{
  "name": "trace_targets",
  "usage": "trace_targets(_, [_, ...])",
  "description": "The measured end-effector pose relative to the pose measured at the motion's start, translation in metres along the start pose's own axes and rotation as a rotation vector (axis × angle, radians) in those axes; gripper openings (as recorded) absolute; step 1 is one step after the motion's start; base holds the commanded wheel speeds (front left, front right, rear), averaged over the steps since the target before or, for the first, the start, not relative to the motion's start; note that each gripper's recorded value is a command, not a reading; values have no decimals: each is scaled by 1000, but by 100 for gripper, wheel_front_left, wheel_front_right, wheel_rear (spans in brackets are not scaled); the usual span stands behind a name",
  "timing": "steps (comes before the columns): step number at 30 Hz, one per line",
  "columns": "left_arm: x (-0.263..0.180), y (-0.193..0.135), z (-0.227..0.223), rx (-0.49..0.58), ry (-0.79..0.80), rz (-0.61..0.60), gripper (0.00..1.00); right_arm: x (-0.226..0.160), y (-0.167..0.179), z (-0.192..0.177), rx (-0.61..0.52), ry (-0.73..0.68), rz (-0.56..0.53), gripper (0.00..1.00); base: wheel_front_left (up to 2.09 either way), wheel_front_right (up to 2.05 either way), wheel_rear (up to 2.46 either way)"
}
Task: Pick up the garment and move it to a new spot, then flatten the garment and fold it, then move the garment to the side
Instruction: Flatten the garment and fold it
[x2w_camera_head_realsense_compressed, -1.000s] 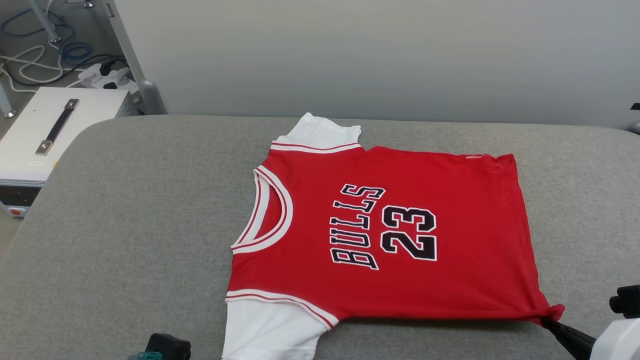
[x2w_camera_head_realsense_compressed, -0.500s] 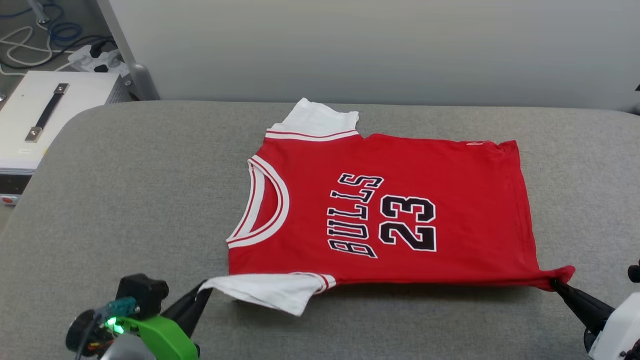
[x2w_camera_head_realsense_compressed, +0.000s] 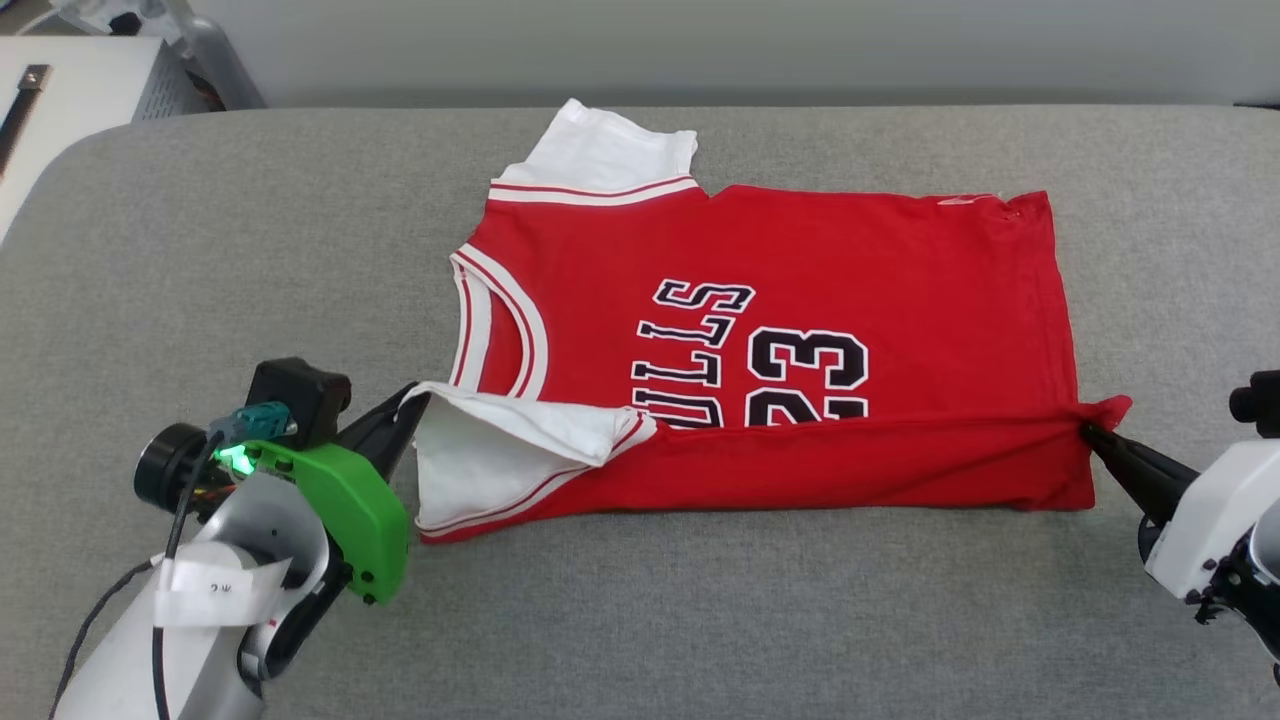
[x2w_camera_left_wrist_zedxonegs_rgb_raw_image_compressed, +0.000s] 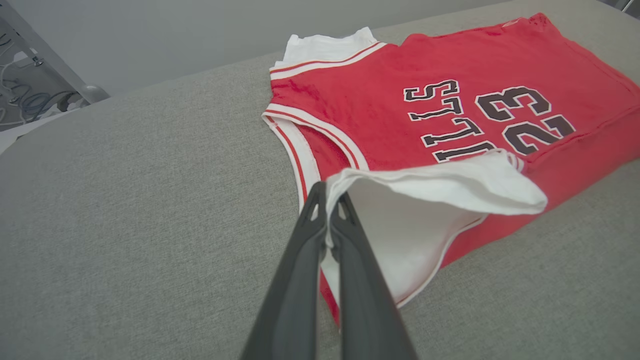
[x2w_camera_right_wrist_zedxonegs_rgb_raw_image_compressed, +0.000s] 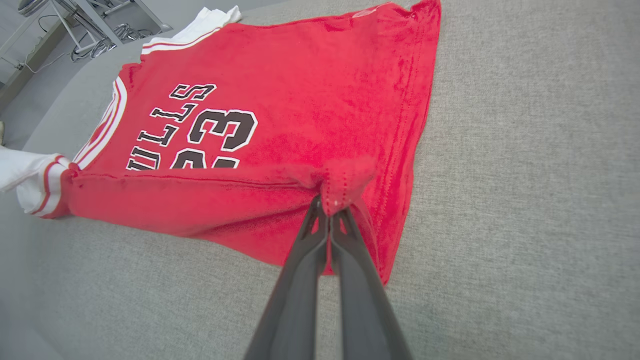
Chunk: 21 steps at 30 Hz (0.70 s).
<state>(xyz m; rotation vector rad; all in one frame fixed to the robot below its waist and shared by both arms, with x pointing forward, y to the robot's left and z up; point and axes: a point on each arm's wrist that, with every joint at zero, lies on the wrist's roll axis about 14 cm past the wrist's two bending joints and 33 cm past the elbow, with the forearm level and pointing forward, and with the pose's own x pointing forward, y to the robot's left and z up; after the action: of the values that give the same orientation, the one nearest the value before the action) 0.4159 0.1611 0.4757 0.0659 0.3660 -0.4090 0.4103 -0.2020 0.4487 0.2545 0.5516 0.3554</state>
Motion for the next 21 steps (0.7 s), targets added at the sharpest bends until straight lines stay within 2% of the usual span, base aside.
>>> trace_targets(10, [52, 13, -30, 36, 134, -26, 0, 26, -17, -16, 0, 83, -51, 0, 0, 0, 0])
trace_targets(21, [77, 16, -59, 43, 216, -36, 0, 41, -27, -31, -14, 139, -75, 0, 0, 0, 0])
